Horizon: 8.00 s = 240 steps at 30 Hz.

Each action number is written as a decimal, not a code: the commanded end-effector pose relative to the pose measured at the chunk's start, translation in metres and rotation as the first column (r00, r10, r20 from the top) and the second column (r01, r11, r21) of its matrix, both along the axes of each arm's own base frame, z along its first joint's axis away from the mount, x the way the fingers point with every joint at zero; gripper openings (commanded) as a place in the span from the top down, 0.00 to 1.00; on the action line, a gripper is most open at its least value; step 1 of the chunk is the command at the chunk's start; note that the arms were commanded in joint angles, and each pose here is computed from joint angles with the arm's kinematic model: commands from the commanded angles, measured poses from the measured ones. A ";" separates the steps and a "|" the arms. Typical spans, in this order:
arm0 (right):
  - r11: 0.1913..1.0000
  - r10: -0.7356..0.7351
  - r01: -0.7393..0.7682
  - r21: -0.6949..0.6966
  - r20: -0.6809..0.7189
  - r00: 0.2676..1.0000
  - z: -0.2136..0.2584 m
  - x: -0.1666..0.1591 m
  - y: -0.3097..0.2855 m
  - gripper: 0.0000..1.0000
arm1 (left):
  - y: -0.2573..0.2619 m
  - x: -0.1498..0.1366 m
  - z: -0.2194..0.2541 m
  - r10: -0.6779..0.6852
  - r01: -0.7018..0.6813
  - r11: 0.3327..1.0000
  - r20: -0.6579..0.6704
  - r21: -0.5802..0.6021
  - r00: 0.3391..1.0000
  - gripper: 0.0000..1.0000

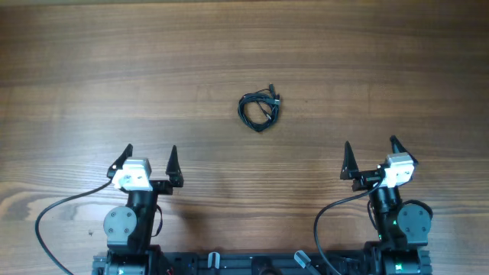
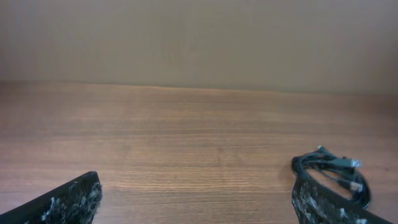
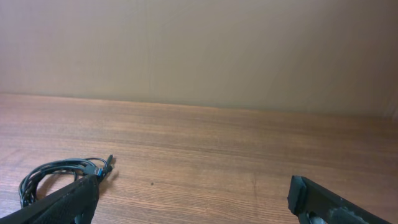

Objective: Untangle cables

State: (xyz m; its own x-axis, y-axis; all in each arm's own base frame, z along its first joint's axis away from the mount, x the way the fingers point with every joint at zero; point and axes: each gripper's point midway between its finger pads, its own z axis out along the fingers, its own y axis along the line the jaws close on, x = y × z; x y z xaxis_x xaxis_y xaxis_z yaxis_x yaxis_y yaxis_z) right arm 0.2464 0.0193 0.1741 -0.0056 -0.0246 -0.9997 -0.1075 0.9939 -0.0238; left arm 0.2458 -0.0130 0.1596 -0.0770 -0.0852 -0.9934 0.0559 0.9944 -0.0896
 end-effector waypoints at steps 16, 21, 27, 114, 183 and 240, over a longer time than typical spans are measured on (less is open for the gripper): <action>1.000 -0.010 0.010 0.001 0.007 1.000 0.001 0.000 -0.002 0.00 | -0.005 -0.023 0.166 -0.029 0.024 0.995 -0.057 -0.095 0.998 0.00; 1.000 -0.010 0.010 0.001 0.007 1.000 0.001 0.000 -0.002 0.00 | -0.006 0.011 0.202 -0.034 0.029 0.999 -0.180 -0.028 0.983 0.00; 1.000 -0.010 0.010 0.002 0.007 1.000 0.001 0.000 -0.002 0.00 | -0.008 0.064 0.220 -0.038 0.033 0.999 -0.359 -0.018 0.933 0.00; 0.994 -0.100 0.079 -0.070 -0.403 0.910 0.260 0.083 -0.017 0.00 | -0.026 0.168 0.259 -0.136 0.151 0.987 -0.203 0.059 0.970 0.00; 0.932 -0.333 0.359 0.054 -0.268 0.904 0.125 0.117 -0.057 0.00 | -0.031 0.147 0.141 -0.137 0.157 0.984 -0.214 0.081 0.967 0.02; 0.911 0.412 -0.276 0.306 -0.679 0.607 -0.022 0.104 0.070 0.01 | -0.136 0.139 -0.020 -0.433 0.417 0.890 -0.626 -0.183 0.648 0.05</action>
State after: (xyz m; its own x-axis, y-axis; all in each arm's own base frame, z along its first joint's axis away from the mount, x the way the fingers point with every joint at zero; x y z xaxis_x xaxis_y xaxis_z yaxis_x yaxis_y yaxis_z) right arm 0.3501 0.0797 0.1560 -0.7439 0.0096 -0.6682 -0.2944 0.8929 0.3406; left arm 0.3893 -0.1339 0.1445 -0.7226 0.0613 -0.6885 0.3444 0.8955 -0.2818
